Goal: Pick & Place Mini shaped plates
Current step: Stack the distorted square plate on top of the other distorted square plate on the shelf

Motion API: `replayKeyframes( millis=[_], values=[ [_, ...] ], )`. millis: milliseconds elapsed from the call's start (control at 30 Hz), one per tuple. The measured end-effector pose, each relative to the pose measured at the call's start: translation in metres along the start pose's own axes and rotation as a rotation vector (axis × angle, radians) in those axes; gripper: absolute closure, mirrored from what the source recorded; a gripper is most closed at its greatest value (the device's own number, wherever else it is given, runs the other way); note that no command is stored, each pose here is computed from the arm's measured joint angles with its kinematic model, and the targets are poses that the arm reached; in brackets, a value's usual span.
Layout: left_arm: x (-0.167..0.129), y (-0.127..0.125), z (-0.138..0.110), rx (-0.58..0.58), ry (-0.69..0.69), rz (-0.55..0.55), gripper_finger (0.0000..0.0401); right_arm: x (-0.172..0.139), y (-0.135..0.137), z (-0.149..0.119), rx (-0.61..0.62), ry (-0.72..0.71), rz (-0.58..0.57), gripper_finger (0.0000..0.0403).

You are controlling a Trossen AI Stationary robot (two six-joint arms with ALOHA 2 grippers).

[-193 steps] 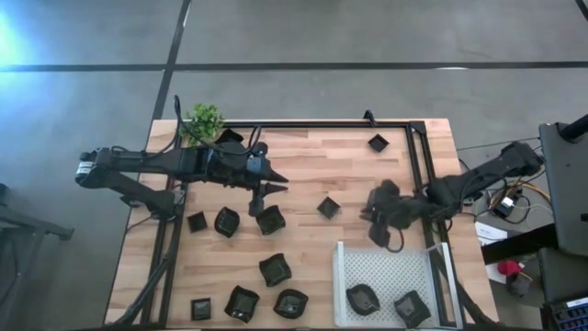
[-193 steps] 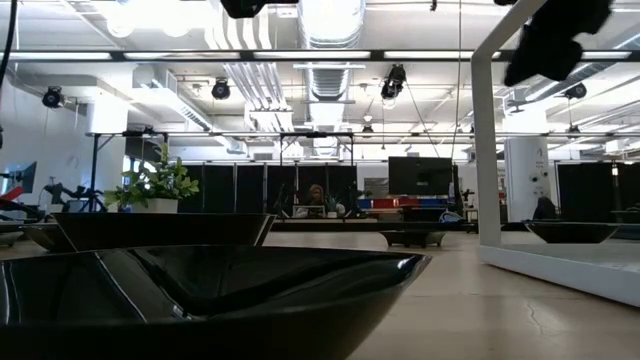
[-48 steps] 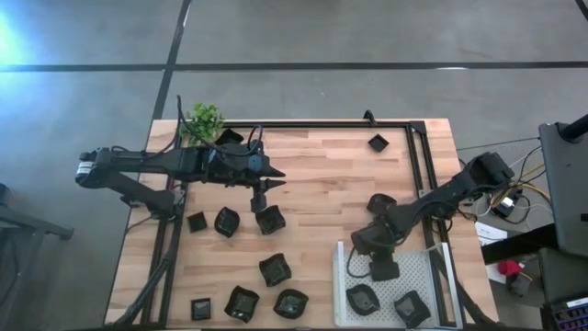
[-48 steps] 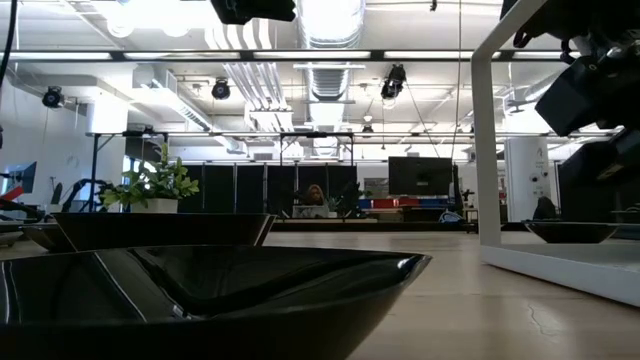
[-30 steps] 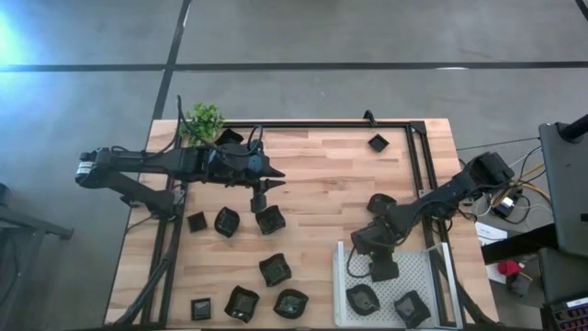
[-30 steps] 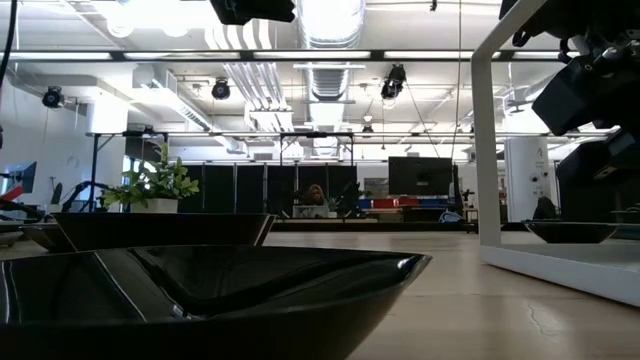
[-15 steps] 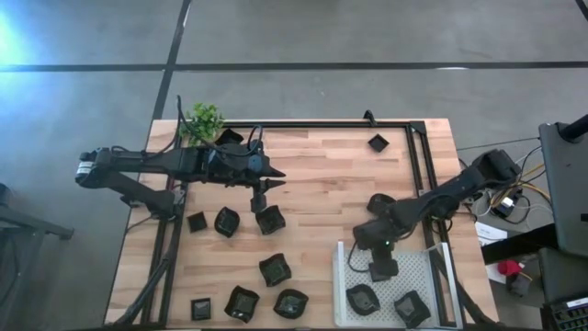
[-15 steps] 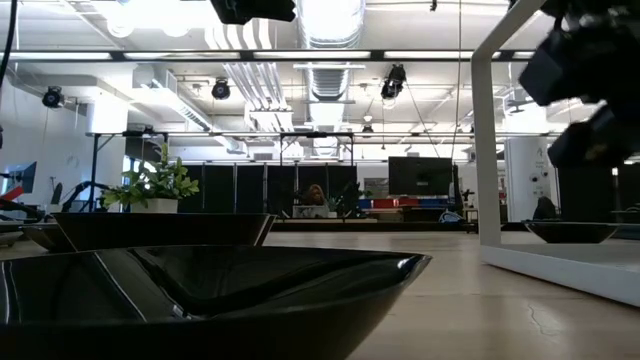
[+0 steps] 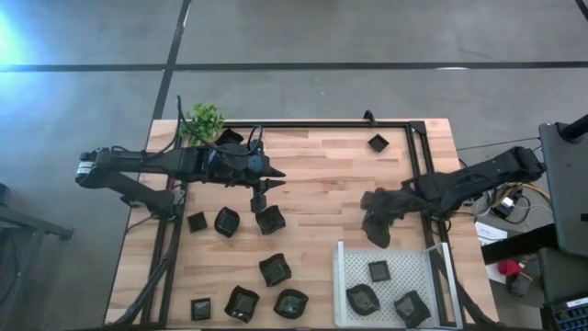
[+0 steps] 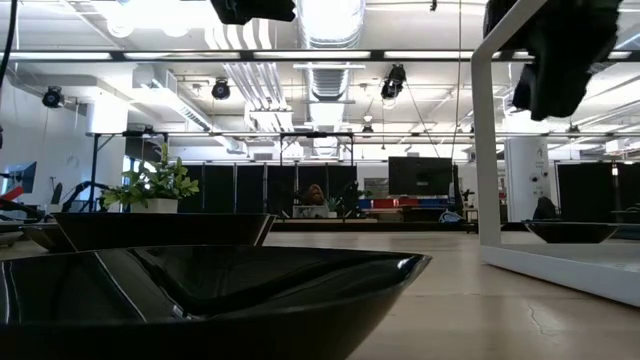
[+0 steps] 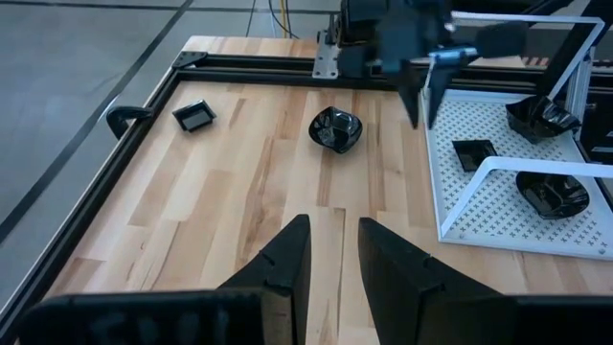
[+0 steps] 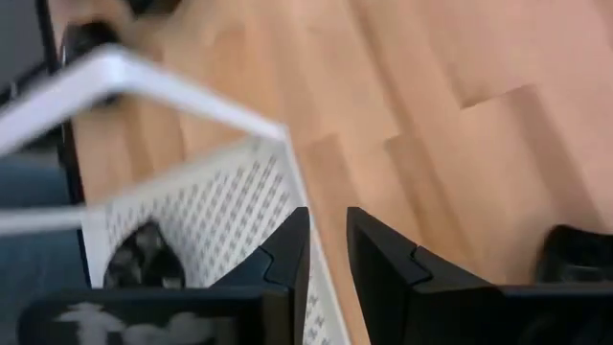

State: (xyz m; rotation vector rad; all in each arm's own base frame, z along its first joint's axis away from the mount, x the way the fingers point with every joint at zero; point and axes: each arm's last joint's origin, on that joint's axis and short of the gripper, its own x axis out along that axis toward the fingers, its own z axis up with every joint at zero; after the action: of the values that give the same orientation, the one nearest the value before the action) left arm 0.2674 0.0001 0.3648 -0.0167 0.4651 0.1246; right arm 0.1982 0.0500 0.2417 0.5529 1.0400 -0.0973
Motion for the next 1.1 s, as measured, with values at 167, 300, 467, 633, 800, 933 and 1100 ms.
replayKeyframes(
  millis=[167, 300, 467, 633, 800, 933, 1100],
  values=[
    [0.000, 0.000, 0.000, 0.000, 0.000, -0.001, 0.0316, -0.008, -0.018, 0.001, 0.128, 0.006, -0.094, 0.0333],
    [0.000, 0.000, 0.000, 0.000, 0.000, -0.001, 0.0316, -0.010, -0.033, 0.002, 0.236, 0.035, -0.168, 0.0335],
    [0.000, 0.000, 0.000, 0.000, 0.000, 0.000, 0.0316, -0.013, -0.049, 0.012, 0.319, -0.008, -0.211, 0.0332],
    [0.000, 0.000, 0.000, -0.004, 0.000, 0.000, 0.0316, -0.018, -0.070, 0.023, 0.423, -0.080, -0.289, 0.0337],
    [0.000, 0.000, -0.001, -0.008, 0.010, 0.001, 0.0316, -0.024, -0.087, 0.029, 0.466, -0.112, -0.333, 0.0334],
    [0.000, 0.000, -0.009, -0.010, 0.092, 0.006, 0.0316, -0.025, -0.093, 0.031, 0.450, -0.117, -0.346, 0.0330],
    [0.000, 0.001, -0.025, -0.066, 0.252, 0.026, 0.0316, -0.026, -0.094, 0.032, 0.432, -0.122, -0.346, 0.0328]
  ],
)
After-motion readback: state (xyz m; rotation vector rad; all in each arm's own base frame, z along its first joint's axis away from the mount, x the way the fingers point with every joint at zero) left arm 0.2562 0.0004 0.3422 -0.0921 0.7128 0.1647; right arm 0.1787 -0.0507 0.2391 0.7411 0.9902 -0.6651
